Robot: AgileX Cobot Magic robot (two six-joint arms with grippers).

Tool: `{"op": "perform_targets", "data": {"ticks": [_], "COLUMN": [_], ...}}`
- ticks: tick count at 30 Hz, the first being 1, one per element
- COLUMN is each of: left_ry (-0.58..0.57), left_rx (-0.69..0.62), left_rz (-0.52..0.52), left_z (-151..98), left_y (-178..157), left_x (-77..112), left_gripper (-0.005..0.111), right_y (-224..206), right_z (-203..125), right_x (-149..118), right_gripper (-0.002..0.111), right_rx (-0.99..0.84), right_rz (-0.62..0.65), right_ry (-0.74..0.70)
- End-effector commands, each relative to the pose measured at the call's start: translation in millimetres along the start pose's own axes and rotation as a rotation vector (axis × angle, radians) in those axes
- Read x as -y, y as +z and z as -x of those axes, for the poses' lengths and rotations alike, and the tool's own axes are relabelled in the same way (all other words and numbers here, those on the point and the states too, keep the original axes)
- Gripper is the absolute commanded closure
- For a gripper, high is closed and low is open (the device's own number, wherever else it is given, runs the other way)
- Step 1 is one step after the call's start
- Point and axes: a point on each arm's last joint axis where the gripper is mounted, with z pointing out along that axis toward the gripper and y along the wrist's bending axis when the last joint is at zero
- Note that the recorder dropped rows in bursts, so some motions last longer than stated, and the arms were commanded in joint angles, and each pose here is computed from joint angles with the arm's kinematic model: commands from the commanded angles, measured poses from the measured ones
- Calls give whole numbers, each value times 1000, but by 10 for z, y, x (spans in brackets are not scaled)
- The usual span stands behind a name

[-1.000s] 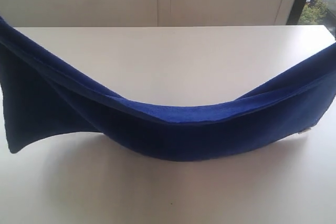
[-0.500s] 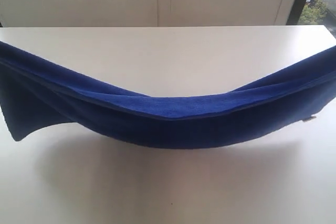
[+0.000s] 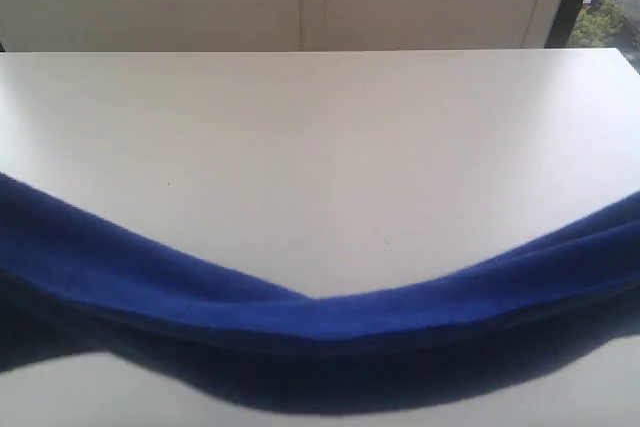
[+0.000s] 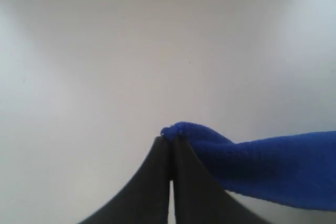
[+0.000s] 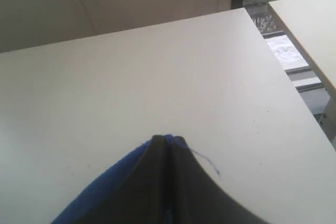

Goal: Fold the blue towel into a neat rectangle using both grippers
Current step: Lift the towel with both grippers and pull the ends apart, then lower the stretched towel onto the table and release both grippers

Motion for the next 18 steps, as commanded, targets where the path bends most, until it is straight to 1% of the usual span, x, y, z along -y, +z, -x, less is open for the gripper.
{"op": "perform_targets", "data": {"ticks": [1, 5, 7, 10, 13, 15, 18], "left_ry": [-16, -46, -66, -82, -102, -143, -196], "left_rx": [-211, -276, -262, -250, -235, -210, -150], "left_rz": [17, 48, 76, 142, 192, 183, 138], "left_z": [-163, -163, -126, -65, -27, -29, -13], "left_y": [542, 1295, 1624, 2083, 2496, 2771, 3117], "left_x": [63, 145, 167, 174, 132, 91, 33], "left_gripper": [107, 107, 107, 107, 107, 107, 107], "right_y": [405, 1012, 1327, 1741, 2107, 2345, 2663], "right_z": [-42, -108, -128, -134, -187, -235, -299], "right_x": [-59, -146, -203, -283, -329, -359, -363], "right_gripper": [108, 108, 108, 108, 108, 108, 108], "right_rx": [-121, -216, -259, -254, -286, -293, -315], "right_rz": [-34, -54, -58, -47, -62, -61, -74], "right_ry": [-34, -91, -88, -80, -67, -59, -40]}}
